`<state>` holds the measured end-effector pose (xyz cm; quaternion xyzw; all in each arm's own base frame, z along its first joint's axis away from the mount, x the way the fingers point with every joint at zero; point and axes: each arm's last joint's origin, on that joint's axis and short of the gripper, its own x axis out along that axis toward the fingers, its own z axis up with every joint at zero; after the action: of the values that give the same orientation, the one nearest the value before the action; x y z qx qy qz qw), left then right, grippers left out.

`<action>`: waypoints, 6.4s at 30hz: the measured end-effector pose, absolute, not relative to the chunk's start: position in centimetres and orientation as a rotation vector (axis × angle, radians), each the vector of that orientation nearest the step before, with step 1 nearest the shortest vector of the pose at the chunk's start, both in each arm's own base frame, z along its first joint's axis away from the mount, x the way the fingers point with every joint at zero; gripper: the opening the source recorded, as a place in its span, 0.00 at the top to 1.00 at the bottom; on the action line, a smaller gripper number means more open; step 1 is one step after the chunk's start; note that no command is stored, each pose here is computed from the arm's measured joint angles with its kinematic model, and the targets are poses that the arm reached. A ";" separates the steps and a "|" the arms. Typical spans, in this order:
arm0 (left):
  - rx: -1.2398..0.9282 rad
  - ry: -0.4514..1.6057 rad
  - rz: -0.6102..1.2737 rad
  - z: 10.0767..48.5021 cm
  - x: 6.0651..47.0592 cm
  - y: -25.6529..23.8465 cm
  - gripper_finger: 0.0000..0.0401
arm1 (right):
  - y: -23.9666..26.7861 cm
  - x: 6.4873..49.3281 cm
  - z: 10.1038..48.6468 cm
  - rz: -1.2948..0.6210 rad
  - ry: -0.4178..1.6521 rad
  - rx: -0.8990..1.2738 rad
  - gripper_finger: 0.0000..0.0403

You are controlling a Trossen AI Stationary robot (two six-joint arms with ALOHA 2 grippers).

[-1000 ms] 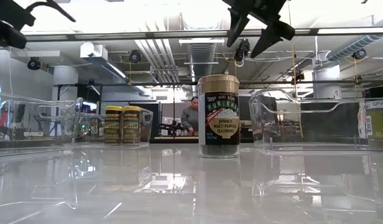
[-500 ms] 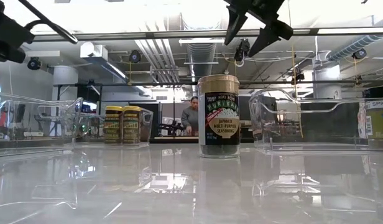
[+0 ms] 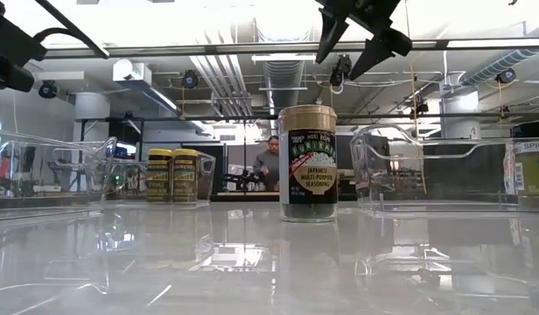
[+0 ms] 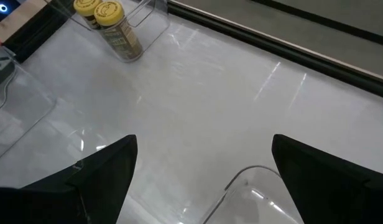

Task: Sort spices by type
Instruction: Put the bottom gold seasoning bottle into the middle left transparent bin, then put the black seasoning bottle into the middle right transparent bin

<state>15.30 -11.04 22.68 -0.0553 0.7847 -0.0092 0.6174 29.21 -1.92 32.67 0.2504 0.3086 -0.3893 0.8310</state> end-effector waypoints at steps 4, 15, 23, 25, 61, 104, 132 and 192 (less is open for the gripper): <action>-0.128 1.815 -0.019 22.6 15.4 -11.1 0.34 | -1.9 29.2 32.7 -0.819 0.659 0.535 0.10; -0.132 1.828 -0.028 22.6 15.3 -11.1 0.30 | -1.9 29.2 32.7 -0.815 0.662 0.533 0.10; -0.124 1.855 -0.017 22.6 15.1 -11.0 0.33 | -1.9 29.2 32.7 -0.811 0.665 0.525 0.10; -0.125 1.855 -0.017 22.6 15.1 -11.0 0.32 | -1.9 29.2 32.7 -0.809 0.668 0.519 0.10; -0.188 1.812 -0.030 24.2 15.6 -11.4 0.29 | -1.9 29.2 32.6 -0.796 0.686 0.484 0.10; -0.203 1.787 0.028 25.0 15.6 -11.3 0.18 | -1.7 29.1 32.6 -0.771 0.707 0.485 0.10; -0.583 1.659 0.145 31.7 15.6 -16.0 0.18 | -1.5 29.1 32.5 -0.686 0.775 0.339 0.10; -1.077 2.259 0.354 19.4 17.1 -25.4 0.18 | 6.4 28.9 32.1 -0.278 0.829 0.099 0.10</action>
<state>17.05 -25.37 19.36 -0.4063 0.8518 0.1336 0.3024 28.93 6.35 32.10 0.0480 0.4014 -0.1347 0.9047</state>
